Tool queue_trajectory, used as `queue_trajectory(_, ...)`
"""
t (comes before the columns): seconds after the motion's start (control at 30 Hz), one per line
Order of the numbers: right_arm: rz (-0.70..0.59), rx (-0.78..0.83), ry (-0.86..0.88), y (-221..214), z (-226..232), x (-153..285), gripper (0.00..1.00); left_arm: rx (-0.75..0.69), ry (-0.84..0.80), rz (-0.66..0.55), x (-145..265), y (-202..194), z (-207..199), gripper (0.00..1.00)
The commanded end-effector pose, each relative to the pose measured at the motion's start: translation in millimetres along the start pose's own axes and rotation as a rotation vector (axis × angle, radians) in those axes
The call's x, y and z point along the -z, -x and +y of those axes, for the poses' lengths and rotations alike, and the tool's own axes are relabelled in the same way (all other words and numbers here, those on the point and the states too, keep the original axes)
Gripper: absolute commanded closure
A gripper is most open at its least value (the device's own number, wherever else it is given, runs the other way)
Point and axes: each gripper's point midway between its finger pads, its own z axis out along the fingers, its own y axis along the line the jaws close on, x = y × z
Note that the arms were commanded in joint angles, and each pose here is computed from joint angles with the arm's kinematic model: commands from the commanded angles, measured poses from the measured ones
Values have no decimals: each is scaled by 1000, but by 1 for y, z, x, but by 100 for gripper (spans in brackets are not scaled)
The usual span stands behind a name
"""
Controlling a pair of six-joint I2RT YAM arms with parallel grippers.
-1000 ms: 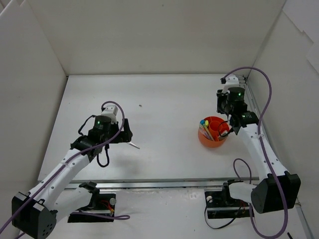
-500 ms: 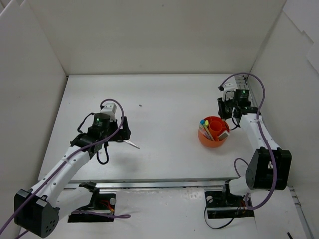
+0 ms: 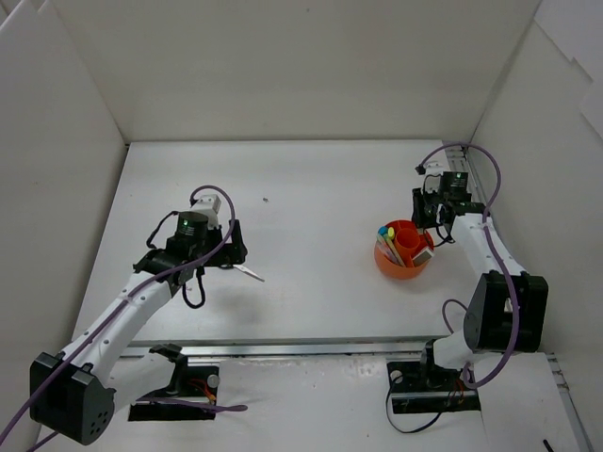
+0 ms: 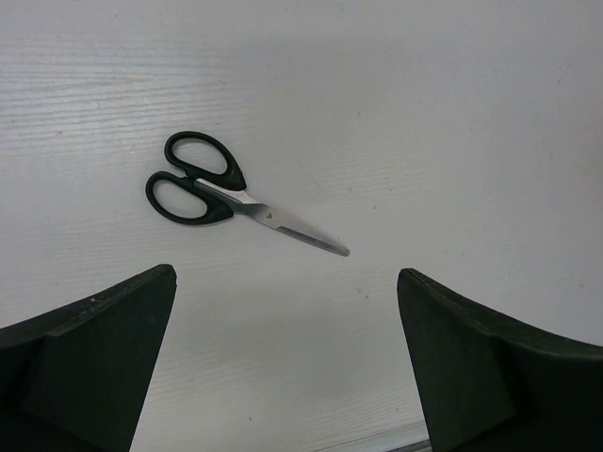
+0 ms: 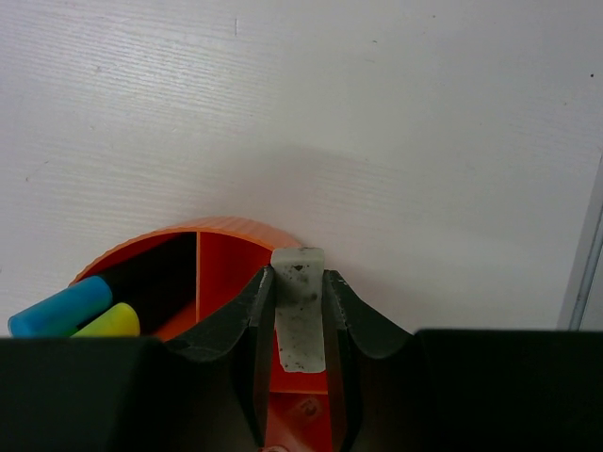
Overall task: Sort the stationery into containers
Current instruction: Place the stationery in the storage box, then pick up the scissors from the center of the board.
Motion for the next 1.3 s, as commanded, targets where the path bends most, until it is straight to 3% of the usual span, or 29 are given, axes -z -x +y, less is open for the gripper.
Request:
queue_trajectory(0.0,-25,-51,-9,6,-2,1,85,-15,-37,-62,6,29,-11,0)
queue_trajectory(0.03,-28,-54,-7,7,-2,1,79,-15,-40,-62,6,29,-12,1)
queue_trajectory(0.17,-37,-70,-27,8,-4,5,73,-12,-43,-68,9,28,-12,1)
queue_trajectory(0.23,-54,-78,-37,12,-4,11,63,-10,-44,-74,10,28,-12,1)
queue_trajectory(0.5,-142,-102,-84,29,-7,39,56,-1,-39,-70,13,27,-11,0)
queue_trajectory(0.6,-228,-89,-69,48,1,65,46,15,-33,-77,15,25,-9,1)
queue_trajectory(0.67,-263,-52,-63,56,13,79,36,37,-16,-75,15,22,-6,1)
queue_trajectory(0.7,-305,-24,-54,65,21,93,25,51,-11,-76,16,21,-5,1)
queue_trajectory(0.73,-325,-24,-54,69,21,99,2,65,5,-73,15,19,0,1)
queue_trajectory(0.87,-366,91,119,84,97,110,2,161,60,-34,12,5,13,1)
queue_trajectory(1.03,-290,246,288,81,192,87,2,319,193,32,5,-13,55,1)
queue_trajectory(1.2,-200,273,327,75,244,56,2,456,260,131,-17,-33,86,3)
queue_trajectory(1.27,-183,254,337,72,253,52,2,470,291,117,-22,-30,94,7)
